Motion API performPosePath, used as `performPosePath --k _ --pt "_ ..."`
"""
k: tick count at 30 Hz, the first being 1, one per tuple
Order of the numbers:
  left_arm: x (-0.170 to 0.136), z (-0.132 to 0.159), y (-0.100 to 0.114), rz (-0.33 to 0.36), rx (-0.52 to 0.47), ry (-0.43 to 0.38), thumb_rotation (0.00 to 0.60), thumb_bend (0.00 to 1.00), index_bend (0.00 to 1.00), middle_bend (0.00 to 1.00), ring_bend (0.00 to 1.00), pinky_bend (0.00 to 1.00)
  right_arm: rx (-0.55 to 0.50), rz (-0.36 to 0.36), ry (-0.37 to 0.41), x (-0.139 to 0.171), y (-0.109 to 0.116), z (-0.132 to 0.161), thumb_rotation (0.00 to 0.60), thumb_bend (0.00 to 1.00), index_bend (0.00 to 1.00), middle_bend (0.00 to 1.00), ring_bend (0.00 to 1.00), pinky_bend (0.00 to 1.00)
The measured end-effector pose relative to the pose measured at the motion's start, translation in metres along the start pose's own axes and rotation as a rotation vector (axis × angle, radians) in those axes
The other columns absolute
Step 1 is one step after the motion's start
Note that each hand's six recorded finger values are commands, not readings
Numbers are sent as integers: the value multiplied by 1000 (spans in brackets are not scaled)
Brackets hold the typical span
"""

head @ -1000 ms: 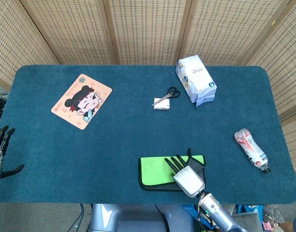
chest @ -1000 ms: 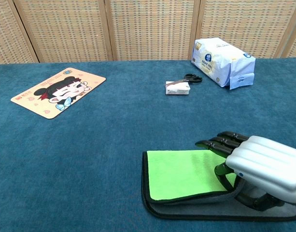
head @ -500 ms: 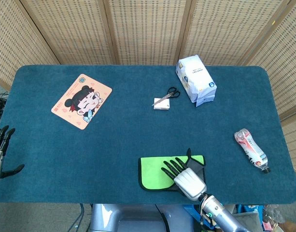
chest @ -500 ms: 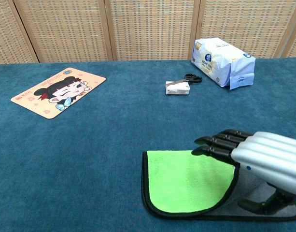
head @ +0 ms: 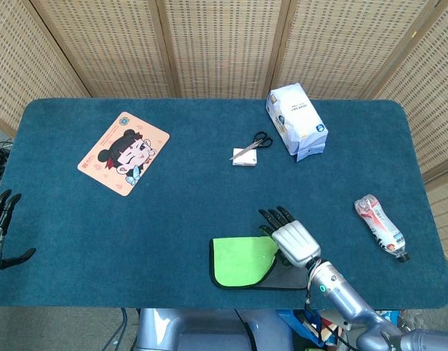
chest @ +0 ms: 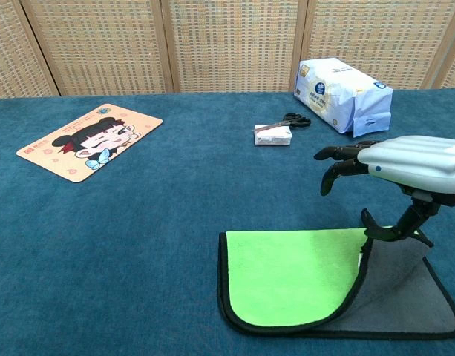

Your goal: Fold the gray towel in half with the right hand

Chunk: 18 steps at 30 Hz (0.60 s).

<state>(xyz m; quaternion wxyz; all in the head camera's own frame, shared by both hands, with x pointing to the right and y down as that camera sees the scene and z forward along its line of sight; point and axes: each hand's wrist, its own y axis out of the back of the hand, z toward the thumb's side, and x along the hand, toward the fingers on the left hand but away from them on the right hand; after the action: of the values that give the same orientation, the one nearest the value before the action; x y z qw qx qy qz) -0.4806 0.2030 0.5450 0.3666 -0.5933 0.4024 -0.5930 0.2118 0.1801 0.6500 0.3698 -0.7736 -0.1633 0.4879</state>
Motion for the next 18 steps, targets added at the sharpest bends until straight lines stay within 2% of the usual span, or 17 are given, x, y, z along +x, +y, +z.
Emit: performPosePath --k 6,9,18 --pt "2 -1 -2 -8 5 7 600 111 0 0 0 0 -56 84 -104 -18 -1 -27 600 372 310 0 0 0" --pt "2 -1 -3 -12 7 11 600 111 0 0 0 0 -55 101 -149 -27 -2 -41 600 372 311 0 0 0" --pt "3 -1 -4 -18 13 17 600 111 0 0 0 0 -48 129 -203 -29 -7 -56 600 372 354 0 0 0"
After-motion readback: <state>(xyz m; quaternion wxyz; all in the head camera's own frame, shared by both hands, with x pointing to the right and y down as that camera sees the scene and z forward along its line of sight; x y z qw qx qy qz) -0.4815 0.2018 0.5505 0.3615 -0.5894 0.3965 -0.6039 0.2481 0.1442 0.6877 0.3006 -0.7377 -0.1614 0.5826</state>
